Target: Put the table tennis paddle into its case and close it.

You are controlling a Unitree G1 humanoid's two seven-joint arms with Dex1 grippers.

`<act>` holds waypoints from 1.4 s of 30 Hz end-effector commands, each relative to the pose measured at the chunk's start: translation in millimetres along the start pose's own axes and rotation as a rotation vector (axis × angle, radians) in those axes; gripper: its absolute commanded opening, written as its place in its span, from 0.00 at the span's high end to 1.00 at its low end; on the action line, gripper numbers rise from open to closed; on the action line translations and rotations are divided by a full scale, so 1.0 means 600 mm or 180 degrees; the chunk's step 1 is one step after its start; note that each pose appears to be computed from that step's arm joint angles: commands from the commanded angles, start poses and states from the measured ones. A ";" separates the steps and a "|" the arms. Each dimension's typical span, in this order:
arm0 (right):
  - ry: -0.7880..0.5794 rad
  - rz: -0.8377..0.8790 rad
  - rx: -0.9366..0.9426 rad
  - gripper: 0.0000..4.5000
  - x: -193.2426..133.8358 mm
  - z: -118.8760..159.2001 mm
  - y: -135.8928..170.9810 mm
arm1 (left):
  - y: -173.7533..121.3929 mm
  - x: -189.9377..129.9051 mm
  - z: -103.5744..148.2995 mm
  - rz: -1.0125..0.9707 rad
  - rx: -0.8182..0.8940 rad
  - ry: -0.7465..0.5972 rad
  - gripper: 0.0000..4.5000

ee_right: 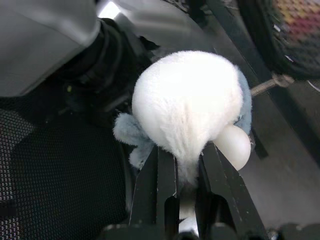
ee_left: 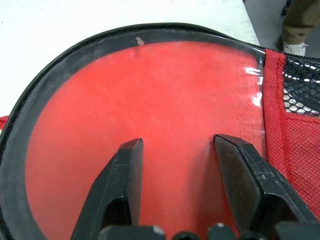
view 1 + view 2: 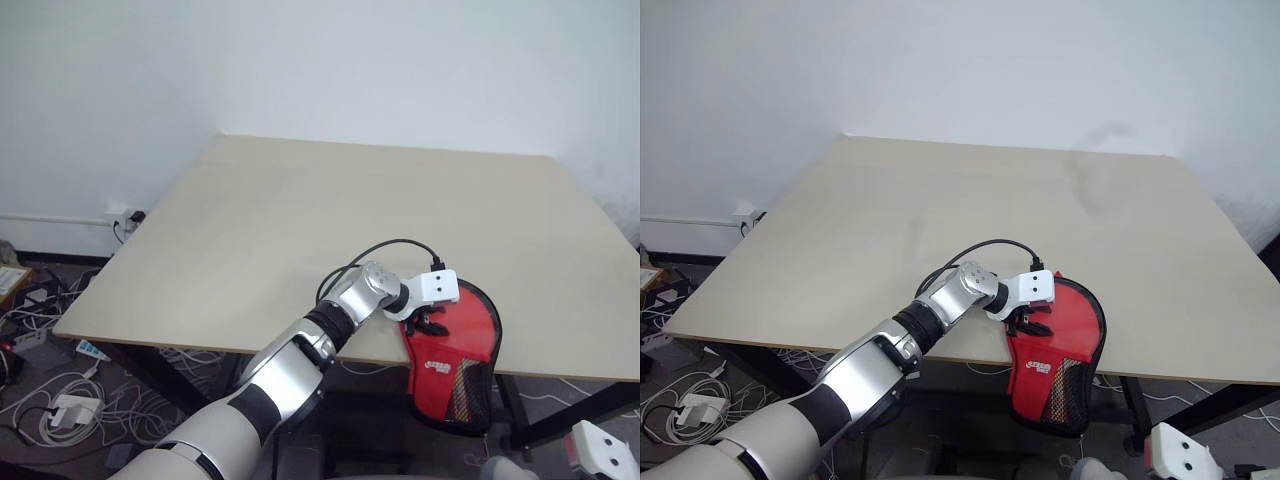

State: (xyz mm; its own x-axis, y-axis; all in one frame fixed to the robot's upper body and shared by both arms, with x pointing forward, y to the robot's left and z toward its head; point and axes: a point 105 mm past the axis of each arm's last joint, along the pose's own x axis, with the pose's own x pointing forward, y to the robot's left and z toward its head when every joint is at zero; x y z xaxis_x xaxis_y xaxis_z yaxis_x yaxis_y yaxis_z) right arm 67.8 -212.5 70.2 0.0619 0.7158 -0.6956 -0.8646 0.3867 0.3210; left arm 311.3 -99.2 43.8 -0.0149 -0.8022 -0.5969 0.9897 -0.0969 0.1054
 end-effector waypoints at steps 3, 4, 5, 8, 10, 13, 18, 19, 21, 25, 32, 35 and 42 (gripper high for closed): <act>-0.0120 0.0279 -0.0119 1.00 0.031 0.024 0.017 | -0.035 0.030 -0.043 -0.0191 -0.0238 0.0292 0.48; -0.0119 0.0248 -0.0112 1.00 0.033 0.024 0.015 | -0.034 0.029 -0.044 -0.0183 -0.0238 0.0295 0.48; -0.0111 0.0151 -0.0117 1.00 0.034 0.024 0.006 | -0.033 0.028 -0.045 -0.0176 -0.0240 0.0297 0.48; -0.0143 -0.0131 0.0210 1.00 0.026 0.021 -0.026 | -0.031 0.026 -0.047 -0.0161 -0.0235 0.0302 0.48; -0.0190 -0.0290 0.0235 0.83 0.017 0.027 -0.043 | -0.030 0.025 -0.047 -0.0161 -0.0230 0.0302 0.48; -0.0175 -0.0446 0.0110 0.61 0.003 0.036 -0.055 | -0.029 0.024 -0.047 -0.0159 -0.0219 0.0306 0.48; -0.0127 -0.0577 0.0062 0.22 -0.022 0.040 -0.060 | -0.020 0.017 -0.044 -0.0103 -0.0233 0.0280 0.48; -0.0123 -0.0654 0.0086 0.22 -0.031 0.038 -0.066 | -0.016 0.014 -0.044 -0.0083 -0.0242 0.0271 0.48; -0.0127 -0.0739 0.0115 0.22 -0.041 0.035 -0.072 | -0.013 0.011 -0.044 -0.0064 -0.0251 0.0264 0.48; -0.0374 -0.0974 0.0161 0.22 -0.061 0.049 -0.091 | -0.001 -0.005 -0.048 -0.0011 -0.0290 0.0230 0.48; -0.0731 -0.1160 0.0189 0.22 -0.073 0.074 -0.106 | 0.015 -0.029 -0.059 0.0074 -0.0345 0.0204 0.48; -0.0965 -0.1407 0.0229 0.13 -0.092 0.088 -0.126 | 0.021 -0.043 -0.066 0.0097 -0.0355 0.0179 0.48; -0.1253 -0.1619 0.0126 0.00 -0.099 0.129 -0.142 | 0.028 -0.072 -0.082 0.0144 -0.0406 0.0161 0.48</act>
State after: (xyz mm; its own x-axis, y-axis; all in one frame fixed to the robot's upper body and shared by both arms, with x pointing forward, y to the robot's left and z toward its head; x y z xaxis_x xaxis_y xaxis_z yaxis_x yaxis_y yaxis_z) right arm 170.2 -248.6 122.8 0.6132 0.5920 -0.5231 -0.6581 0.7490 0.0762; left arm 337.2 -50.7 45.6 0.0419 -0.8103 -0.5845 0.9979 0.0048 0.0648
